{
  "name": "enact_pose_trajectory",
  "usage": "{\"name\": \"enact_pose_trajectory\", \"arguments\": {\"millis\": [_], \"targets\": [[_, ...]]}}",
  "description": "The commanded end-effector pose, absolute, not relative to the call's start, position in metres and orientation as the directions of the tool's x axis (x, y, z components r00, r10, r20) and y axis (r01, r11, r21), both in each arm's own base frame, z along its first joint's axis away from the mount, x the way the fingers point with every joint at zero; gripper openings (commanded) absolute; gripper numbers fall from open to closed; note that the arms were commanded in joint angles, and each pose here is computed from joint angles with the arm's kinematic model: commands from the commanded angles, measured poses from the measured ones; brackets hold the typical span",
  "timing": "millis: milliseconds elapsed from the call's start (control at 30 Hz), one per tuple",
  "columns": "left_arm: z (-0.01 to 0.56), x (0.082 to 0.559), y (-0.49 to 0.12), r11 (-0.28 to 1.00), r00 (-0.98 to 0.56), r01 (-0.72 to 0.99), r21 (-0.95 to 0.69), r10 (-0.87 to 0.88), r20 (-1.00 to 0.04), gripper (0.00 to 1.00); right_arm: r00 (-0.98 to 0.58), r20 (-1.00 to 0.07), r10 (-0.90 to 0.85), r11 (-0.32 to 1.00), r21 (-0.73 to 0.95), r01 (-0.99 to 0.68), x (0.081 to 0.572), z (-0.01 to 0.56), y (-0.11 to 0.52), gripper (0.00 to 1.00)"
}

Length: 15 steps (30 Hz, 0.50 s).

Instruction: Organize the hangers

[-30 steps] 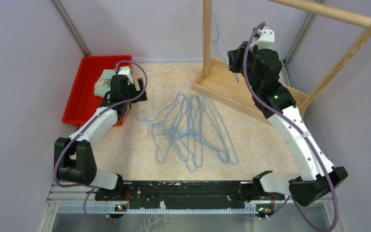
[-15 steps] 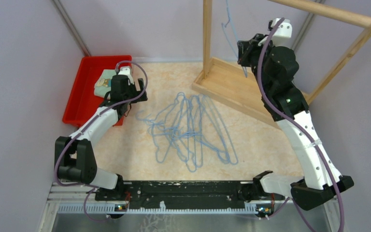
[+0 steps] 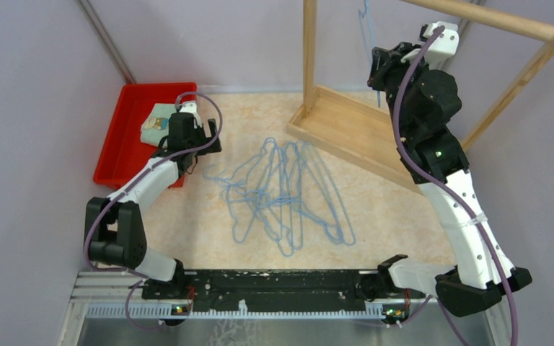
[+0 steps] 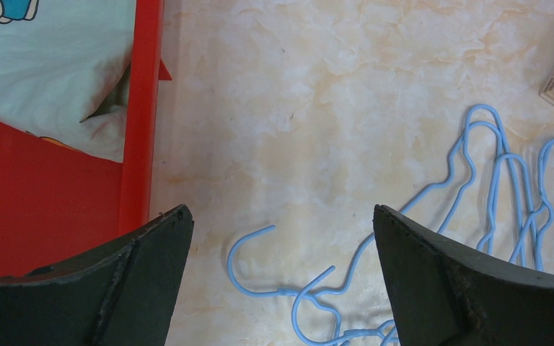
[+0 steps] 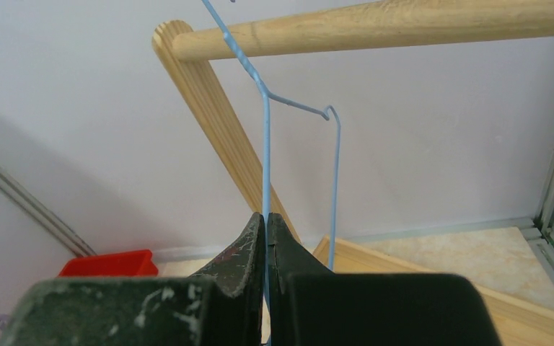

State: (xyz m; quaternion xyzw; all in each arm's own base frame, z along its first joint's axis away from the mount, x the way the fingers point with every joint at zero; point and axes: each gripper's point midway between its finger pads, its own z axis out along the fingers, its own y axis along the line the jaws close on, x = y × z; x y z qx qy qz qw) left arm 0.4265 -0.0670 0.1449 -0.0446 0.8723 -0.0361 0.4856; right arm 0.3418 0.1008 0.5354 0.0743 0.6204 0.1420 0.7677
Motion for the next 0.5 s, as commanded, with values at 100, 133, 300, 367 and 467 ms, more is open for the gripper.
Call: {"name": "enact_pose_trajectory", "arguments": {"millis": [100,133,300,367,467], "targets": [[0.154,0.432,-0.064,0.995,-0.492,-0.039,-0.087,-0.095,-0.865,1.00,0.240,-0.914,0.328,0.945,0.315,-0.094,0.368,0.536,0.103,0.00],[0.152,0.430,-0.063,0.996,-0.496,-0.043,-0.084,-0.094,-0.863,1.00,0.230,-0.916,0.329,0.944,0.316,-0.094,0.372,0.532,0.106,0.00],[0.144,0.422,-0.059,0.996,-0.509,-0.055,-0.070,-0.088,-0.856,1.00,0.182,-0.925,0.335,0.942,0.321,-0.099,0.391,0.506,0.118,0.00],[0.143,0.420,-0.056,0.996,-0.509,-0.062,-0.062,-0.085,-0.856,1.00,0.159,-0.928,0.336,0.940,0.320,-0.117,0.399,0.498,0.126,0.00],[0.143,0.417,-0.052,0.997,-0.509,-0.069,-0.045,-0.074,-0.858,1.00,0.120,-0.931,0.344,0.934,0.326,-0.149,0.410,0.487,0.140,0.00]]}}
